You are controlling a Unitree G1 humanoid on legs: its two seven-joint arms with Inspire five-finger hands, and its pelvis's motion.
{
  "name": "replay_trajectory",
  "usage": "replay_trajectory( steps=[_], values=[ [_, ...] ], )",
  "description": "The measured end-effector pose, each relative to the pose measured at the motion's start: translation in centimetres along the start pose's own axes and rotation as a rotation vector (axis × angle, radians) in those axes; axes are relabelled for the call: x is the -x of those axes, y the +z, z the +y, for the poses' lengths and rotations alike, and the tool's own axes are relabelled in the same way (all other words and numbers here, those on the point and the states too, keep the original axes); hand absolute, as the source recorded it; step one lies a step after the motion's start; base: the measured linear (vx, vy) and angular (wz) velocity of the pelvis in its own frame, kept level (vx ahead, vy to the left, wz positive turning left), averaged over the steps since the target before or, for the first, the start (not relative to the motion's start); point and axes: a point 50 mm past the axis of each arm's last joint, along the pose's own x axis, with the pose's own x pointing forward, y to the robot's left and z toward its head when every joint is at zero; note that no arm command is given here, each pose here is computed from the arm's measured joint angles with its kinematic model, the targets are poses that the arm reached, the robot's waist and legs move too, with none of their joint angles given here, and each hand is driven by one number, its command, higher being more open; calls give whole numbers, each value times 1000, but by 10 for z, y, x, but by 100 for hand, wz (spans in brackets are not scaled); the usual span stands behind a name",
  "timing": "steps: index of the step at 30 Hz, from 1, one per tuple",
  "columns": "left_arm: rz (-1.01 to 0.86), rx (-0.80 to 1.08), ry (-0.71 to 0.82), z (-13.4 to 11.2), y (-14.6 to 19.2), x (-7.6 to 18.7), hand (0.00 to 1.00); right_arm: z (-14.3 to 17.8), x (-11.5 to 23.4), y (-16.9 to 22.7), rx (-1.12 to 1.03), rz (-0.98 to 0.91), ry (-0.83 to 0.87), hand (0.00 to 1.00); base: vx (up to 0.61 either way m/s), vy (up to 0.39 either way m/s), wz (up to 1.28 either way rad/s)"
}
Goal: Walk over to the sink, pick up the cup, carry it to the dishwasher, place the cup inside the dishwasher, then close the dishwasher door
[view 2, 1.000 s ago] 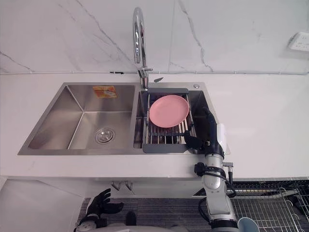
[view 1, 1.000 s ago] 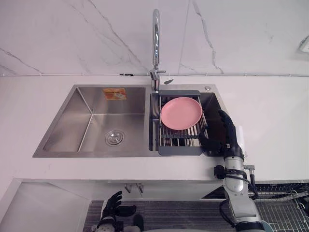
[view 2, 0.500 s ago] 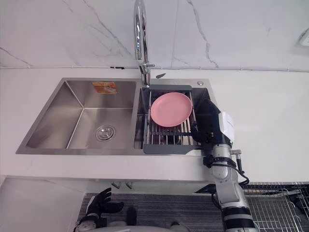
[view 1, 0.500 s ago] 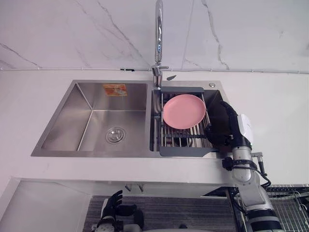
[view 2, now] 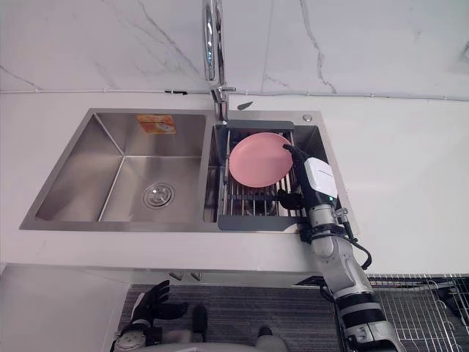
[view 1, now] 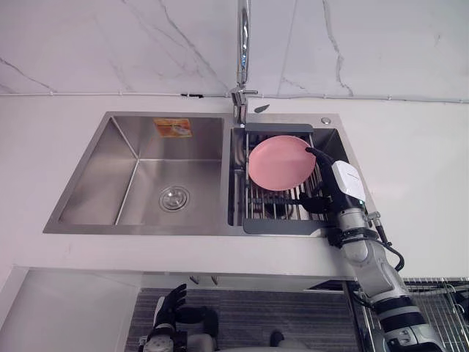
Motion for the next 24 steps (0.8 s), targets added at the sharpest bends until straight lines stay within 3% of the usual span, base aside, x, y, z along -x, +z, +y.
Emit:
replay_trajectory(
  steps=[24],
  values=[
    [-41, 2, 2, 2, 12, -4, 90, -11, -33, 14, 135, -98, -1, 90, -25, 1, 1]
  ],
)
